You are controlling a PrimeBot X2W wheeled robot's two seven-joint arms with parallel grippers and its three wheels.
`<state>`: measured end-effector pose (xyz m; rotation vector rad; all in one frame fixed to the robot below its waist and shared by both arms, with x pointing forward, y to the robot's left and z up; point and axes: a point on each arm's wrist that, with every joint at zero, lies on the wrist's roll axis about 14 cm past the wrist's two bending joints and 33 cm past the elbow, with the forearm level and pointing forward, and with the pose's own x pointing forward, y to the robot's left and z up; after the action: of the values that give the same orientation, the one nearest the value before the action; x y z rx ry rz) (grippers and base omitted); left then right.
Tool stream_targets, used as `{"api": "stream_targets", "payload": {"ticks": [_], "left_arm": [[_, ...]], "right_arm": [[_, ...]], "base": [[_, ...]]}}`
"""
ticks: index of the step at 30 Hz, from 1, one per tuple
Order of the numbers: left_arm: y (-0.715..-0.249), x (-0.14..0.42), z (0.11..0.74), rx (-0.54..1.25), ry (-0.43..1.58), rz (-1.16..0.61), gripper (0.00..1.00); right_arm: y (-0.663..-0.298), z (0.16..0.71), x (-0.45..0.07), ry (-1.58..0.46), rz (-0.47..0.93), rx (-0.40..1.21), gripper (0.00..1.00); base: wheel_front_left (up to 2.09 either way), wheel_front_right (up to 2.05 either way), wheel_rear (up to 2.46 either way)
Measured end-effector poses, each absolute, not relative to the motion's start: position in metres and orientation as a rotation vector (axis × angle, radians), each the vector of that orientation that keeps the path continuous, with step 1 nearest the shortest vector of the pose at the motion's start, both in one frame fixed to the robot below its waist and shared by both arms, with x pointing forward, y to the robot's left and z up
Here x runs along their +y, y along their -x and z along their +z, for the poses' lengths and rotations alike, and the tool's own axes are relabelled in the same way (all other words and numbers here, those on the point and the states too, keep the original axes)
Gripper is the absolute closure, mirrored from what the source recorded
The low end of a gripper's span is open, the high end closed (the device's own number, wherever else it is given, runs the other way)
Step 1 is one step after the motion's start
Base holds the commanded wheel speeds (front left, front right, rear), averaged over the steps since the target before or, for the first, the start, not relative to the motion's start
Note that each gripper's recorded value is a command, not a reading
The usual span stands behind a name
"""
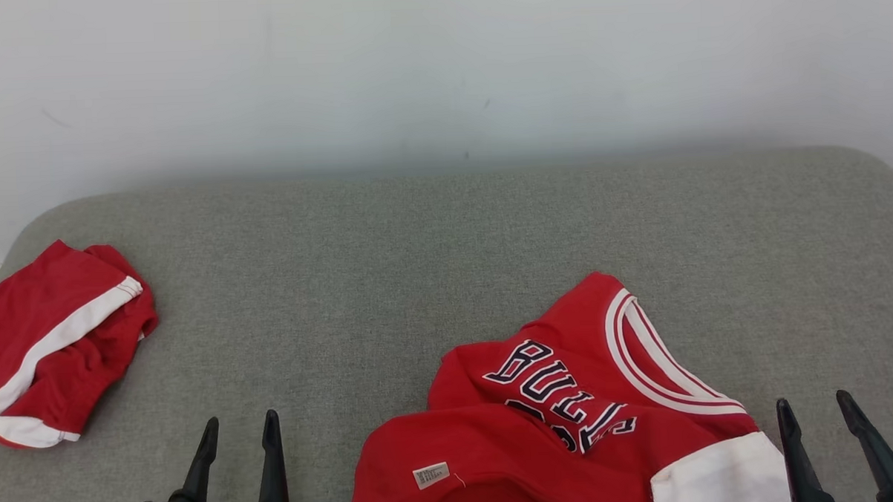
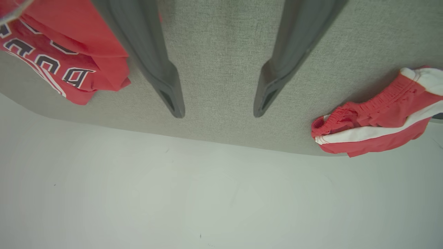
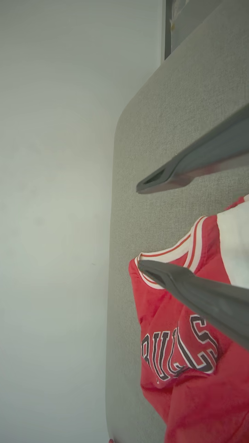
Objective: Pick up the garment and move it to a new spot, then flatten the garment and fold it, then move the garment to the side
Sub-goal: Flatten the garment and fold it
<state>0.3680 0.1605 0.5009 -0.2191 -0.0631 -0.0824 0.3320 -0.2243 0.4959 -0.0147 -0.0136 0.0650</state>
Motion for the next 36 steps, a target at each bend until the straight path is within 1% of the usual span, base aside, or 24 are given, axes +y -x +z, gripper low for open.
{"api": "stream_targets", "payload": {"ticks": [3, 8, 12, 16, 18, 21, 23, 27, 32, 36], "left_arm": [[-0.365, 0.163, 0.502, -0.066, 0.215, -0.076, 0.0], [-0.362, 0.169, 0.504, -0.075, 0.213, -0.059, 0.0], [-0.359, 0.174, 0.505, -0.082, 0.211, -0.044, 0.0], [-0.356, 0.179, 0.505, -0.083, 0.207, -0.028, 0.0], [-0.355, 0.183, 0.505, -0.082, 0.203, -0.018, 0.0], [-0.355, 0.187, 0.505, -0.083, 0.202, -0.005, 0.0], [-0.355, 0.189, 0.505, -0.084, 0.201, 0.003, 0.0], [-0.355, 0.194, 0.502, -0.077, 0.205, 0.022, 0.0], [-0.357, 0.204, 0.495, -0.056, 0.205, 0.055, 0.0], [-0.359, 0.21, 0.49, -0.04, 0.204, 0.075, 0.0]], "right_arm": [[-0.334, 0.507, -0.223, 0.015, 0.065, -0.05, 0.0], [-0.339, 0.51, -0.212, 0.027, 0.096, -0.041, 0.0], [-0.359, 0.524, -0.196, 0.043, 0.151, -0.061, 0.0], [-0.386, 0.526, -0.184, 0.065, 0.206, -0.009, 0.0], [-0.402, 0.533, -0.177, 0.074, 0.235, -0.012, 0.0], [-0.426, 0.537, -0.172, 0.104, 0.255, 0.016, 0.0], [-0.44, 0.53, -0.171, 0.129, 0.264, 0.068, 0.0], [-0.468, 0.525, -0.168, 0.149, 0.272, 0.115, 0.0], [-0.493, 0.498, -0.167, 0.164, 0.274, 0.22, 0.0], [-0.504, 0.469, -0.163, 0.16, 0.281, 0.323, 0.0]], "base": [[0.0, 0.0, 0.0], [0.0, 0.0, 0.0], [0.0, 0.0, 0.0], [0.0, 0.0, 0.0], [0.0, 0.0, 0.0], [0.0, 0.0, 0.0], [0.0, 0.0, 0.0], [0.0, 0.0, 0.0], [0.0, 0.0, 0.0], [0.0, 0.0, 0.0]]}}
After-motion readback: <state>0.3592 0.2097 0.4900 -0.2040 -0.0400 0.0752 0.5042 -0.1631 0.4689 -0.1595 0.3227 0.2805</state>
